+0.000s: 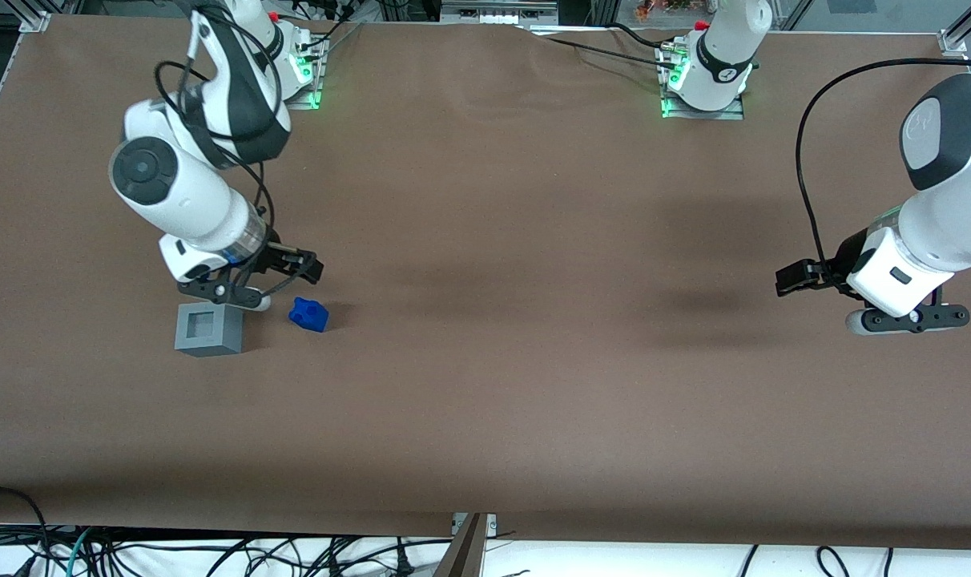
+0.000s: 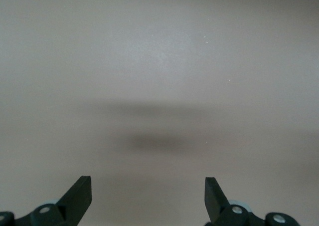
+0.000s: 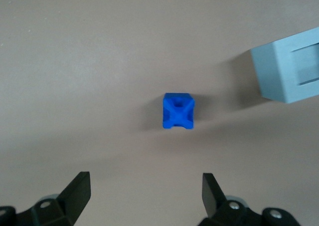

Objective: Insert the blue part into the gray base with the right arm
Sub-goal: 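Move the open right gripper down over the blue part, then close the right gripper on the blue part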

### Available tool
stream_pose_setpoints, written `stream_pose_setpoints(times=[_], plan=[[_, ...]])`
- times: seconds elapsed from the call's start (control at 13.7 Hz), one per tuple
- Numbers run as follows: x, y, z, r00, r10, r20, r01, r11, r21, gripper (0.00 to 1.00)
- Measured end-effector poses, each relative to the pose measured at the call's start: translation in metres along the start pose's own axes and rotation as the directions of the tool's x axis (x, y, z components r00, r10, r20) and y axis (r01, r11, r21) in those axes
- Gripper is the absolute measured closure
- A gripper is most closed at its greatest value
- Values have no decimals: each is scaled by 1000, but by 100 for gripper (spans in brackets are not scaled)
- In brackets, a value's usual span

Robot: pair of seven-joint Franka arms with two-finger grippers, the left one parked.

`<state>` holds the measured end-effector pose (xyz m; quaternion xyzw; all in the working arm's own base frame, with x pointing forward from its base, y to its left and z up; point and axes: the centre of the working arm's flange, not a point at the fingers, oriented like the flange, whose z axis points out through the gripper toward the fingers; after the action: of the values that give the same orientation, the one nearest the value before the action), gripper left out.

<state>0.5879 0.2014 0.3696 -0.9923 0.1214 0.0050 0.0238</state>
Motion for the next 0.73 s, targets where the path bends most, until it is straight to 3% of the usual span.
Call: stream_pose_setpoints(times=[0.29,0.73], plan=[[-5,-2,57,999,44,-4,-44,999,4,1],[23,30,86,995,102,-25,-102,995,-9,1]])
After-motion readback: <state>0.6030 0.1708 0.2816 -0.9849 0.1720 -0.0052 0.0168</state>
